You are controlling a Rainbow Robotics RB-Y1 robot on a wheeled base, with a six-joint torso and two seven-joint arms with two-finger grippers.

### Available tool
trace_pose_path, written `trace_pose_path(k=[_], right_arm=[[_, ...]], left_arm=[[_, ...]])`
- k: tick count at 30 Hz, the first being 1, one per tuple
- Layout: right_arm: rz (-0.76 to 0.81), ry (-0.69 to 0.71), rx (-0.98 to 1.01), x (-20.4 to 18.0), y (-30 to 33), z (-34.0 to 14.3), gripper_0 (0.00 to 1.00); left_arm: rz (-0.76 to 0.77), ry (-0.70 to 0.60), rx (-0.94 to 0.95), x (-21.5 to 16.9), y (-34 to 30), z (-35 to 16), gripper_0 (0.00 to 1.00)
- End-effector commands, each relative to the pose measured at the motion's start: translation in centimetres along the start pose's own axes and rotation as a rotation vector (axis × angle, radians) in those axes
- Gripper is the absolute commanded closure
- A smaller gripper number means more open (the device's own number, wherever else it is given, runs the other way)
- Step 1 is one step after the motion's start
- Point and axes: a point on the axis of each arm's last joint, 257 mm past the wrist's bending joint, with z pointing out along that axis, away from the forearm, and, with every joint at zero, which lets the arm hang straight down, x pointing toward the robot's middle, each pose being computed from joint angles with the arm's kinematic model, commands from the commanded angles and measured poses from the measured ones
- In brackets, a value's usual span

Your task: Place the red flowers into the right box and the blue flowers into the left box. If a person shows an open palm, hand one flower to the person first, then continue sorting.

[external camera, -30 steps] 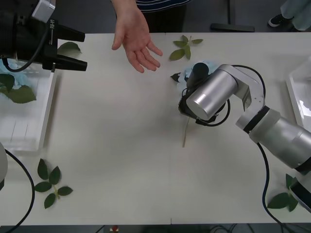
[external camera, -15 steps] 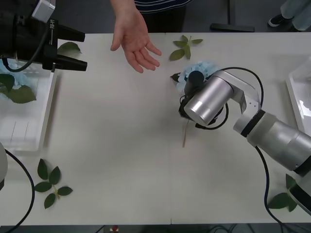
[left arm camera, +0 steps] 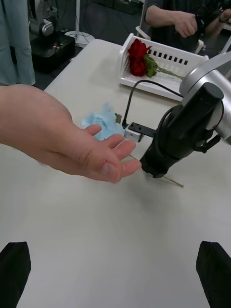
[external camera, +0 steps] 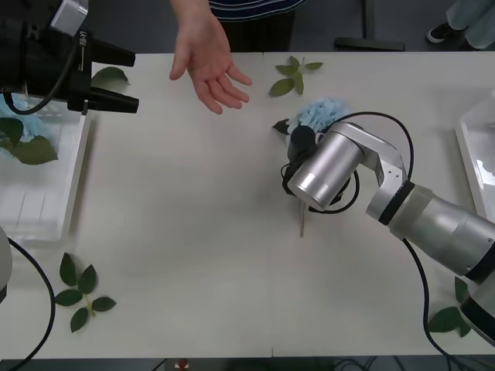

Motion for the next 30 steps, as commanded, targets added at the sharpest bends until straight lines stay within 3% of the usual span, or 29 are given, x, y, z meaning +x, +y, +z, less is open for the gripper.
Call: trace_pose_path(k=[1,8,15,23,27,30], right_arm=[[-0.017,-0.016,-0.035,-1.1,1.8,-1.0,1.00],[0.001,-0.019,-0.074,-4.8,1.0,-4.3,1.00],[-0.003,0.039,-0.158,-10.4,-2.6,-15.4,1.00],[-0.166,0.044,-0.191,-13.8,-8.5,-25.9,1.00],[-0.319,-0.040,-0.189,-15.5,-9.4,-27.9,1.00],[-0.401,-0.183,-0.239,-18.3,-7.6,-28.8,1.00]], left_arm=[[0.024,0.023,-0.033,-0.2,0.7,-1.6,0.00],[0.024,0.023,-0.033,-0.2,0.7,-1.6,0.00],[0.024,0.023,-0.033,-0.2,0.7,-1.6,0.00],[0.024,0.023,-0.033,-0.2,0.7,-1.6,0.00],[0.024,0.023,-0.033,-0.2,0.7,-1.6,0.00],[0.024,0.023,-0.033,-0.2,0.7,-1.6,0.00]])
